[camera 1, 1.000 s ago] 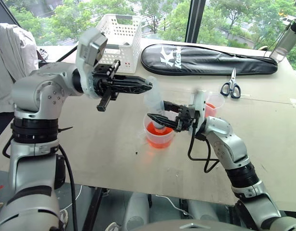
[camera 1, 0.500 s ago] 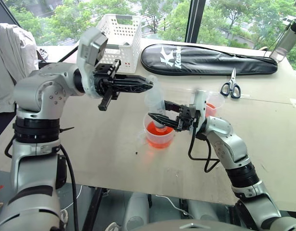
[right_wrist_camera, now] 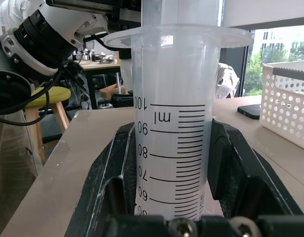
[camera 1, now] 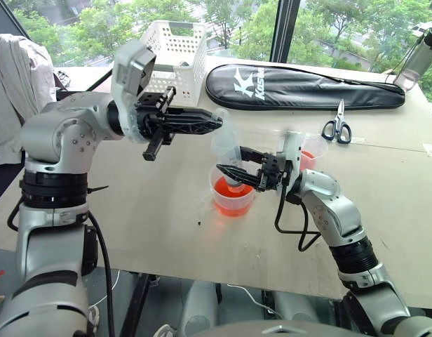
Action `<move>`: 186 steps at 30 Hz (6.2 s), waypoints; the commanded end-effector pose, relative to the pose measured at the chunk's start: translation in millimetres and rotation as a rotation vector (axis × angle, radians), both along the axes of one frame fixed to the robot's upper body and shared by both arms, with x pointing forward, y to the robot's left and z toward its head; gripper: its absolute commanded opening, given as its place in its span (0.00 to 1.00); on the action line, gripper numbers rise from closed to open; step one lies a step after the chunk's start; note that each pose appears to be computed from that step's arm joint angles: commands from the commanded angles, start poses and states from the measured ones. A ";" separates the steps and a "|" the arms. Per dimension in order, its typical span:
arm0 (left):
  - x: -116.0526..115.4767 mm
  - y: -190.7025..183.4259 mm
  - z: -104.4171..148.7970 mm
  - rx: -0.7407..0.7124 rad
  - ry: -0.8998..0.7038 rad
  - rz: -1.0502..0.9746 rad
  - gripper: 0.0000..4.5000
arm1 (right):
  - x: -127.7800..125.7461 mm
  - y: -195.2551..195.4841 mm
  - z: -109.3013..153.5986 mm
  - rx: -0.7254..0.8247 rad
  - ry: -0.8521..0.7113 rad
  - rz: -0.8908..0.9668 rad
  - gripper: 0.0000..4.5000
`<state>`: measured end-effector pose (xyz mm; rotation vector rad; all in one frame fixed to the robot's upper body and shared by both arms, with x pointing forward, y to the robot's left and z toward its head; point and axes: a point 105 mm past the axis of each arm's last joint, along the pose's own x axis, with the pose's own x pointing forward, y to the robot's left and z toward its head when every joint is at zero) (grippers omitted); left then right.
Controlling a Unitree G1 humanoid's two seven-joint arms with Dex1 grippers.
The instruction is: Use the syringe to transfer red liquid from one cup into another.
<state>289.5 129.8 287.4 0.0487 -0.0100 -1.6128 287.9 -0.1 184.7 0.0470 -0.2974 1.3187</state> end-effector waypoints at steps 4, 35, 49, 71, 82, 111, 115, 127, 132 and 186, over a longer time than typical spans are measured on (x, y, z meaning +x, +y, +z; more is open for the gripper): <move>0.4 14.0 29.0 -0.089 -0.102 0.065 0.00 | -4.5 1.4 -3.7 -0.018 -0.003 0.021 0.33; -1.3 12.7 22.1 -0.081 -0.070 0.129 0.62 | -3.1 -7.2 22.9 0.138 0.034 -0.007 0.33; 8.7 22.0 37.5 -0.343 0.111 0.273 0.94 | -8.7 -28.4 62.8 0.351 0.092 -0.049 0.33; 20.5 -6.1 34.5 -0.458 0.148 0.357 0.94 | 42.6 -138.8 104.5 0.294 -0.155 -0.670 0.33; 24.6 -49.3 19.3 -0.205 -0.034 0.299 0.94 | 69.2 -148.0 45.9 0.178 -0.133 -0.809 0.33; 83.9 -150.2 42.0 -0.077 -0.171 0.119 0.35 | 63.4 -133.5 33.7 0.104 -0.234 -0.792 0.33; 80.5 -156.8 42.2 -0.076 -0.156 0.077 0.35 | 63.2 -133.1 33.2 0.103 -0.233 -0.788 0.33; 81.5 -165.5 43.9 -0.101 -0.103 0.110 0.00 | 62.6 -131.9 32.5 0.101 -0.229 -0.792 0.33; 78.6 -170.5 46.0 -0.101 -0.090 0.123 0.00 | 62.4 -132.1 33.1 0.100 -0.227 -0.800 0.33; 54.4 -189.8 -36.1 0.123 0.043 0.069 0.00 | 43.4 -131.5 70.4 0.092 -0.286 -0.844 0.33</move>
